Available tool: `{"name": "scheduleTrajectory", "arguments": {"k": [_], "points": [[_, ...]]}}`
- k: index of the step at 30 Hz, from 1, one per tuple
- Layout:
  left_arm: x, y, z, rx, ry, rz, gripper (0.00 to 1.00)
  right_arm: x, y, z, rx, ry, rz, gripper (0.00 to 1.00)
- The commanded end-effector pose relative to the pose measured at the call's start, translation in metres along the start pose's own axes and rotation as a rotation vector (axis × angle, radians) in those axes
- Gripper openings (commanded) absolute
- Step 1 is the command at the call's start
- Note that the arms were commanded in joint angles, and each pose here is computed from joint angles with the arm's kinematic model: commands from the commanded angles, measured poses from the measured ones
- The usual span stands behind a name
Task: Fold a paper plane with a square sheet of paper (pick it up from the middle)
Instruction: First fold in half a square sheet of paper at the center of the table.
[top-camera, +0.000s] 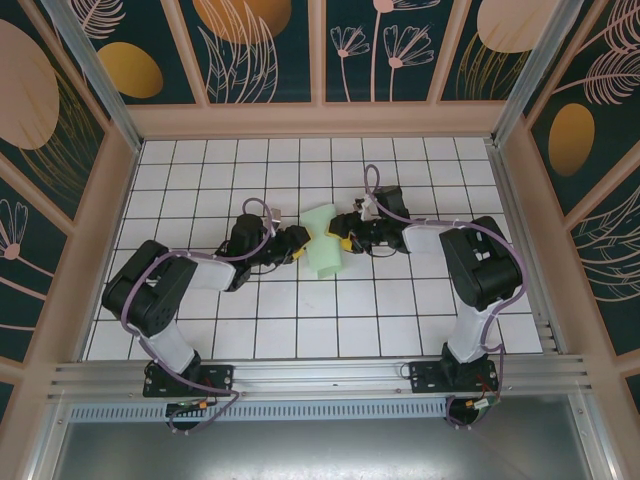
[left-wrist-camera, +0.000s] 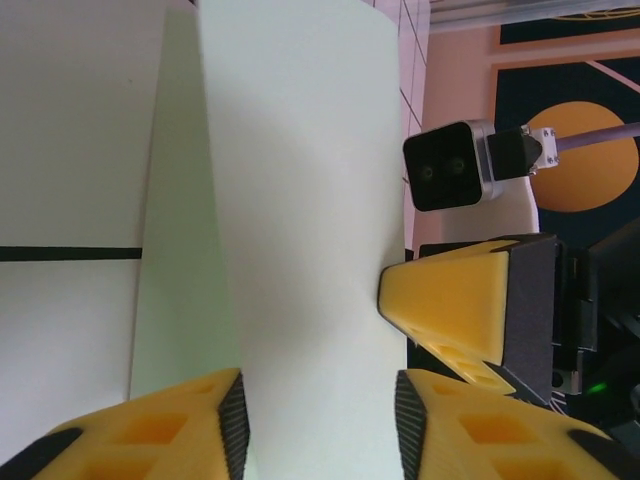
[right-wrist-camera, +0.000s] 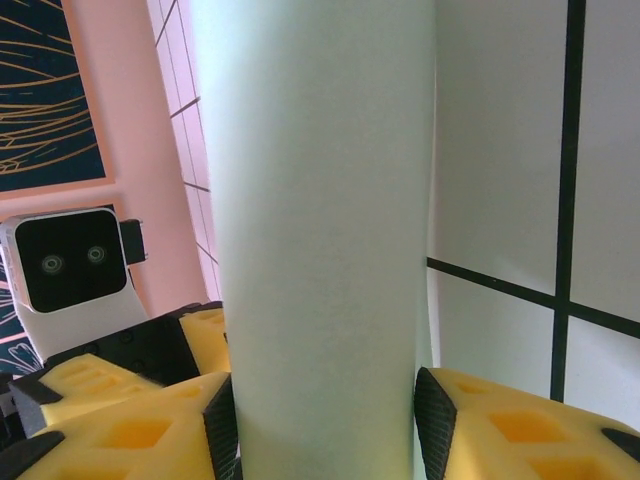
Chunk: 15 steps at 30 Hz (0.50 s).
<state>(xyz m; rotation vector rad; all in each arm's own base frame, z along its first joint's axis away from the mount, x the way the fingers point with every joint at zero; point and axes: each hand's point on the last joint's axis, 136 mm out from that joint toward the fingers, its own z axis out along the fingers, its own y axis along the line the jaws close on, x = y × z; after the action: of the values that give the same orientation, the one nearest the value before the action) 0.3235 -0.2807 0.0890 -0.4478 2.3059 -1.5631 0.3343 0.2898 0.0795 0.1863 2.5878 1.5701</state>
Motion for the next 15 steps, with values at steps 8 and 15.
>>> {"name": "scheduleTrajectory", "arguments": {"k": [8,15], "points": [[-0.001,0.004,0.006,-0.014,0.002,0.029,0.13,0.002,-0.015,-0.006,0.091,0.000,-0.032,0.57],[-0.002,0.010,0.015,-0.043,0.023,0.061,0.01,-0.003,-0.028,-0.021,0.250,-0.034,-0.129,0.73]]}}
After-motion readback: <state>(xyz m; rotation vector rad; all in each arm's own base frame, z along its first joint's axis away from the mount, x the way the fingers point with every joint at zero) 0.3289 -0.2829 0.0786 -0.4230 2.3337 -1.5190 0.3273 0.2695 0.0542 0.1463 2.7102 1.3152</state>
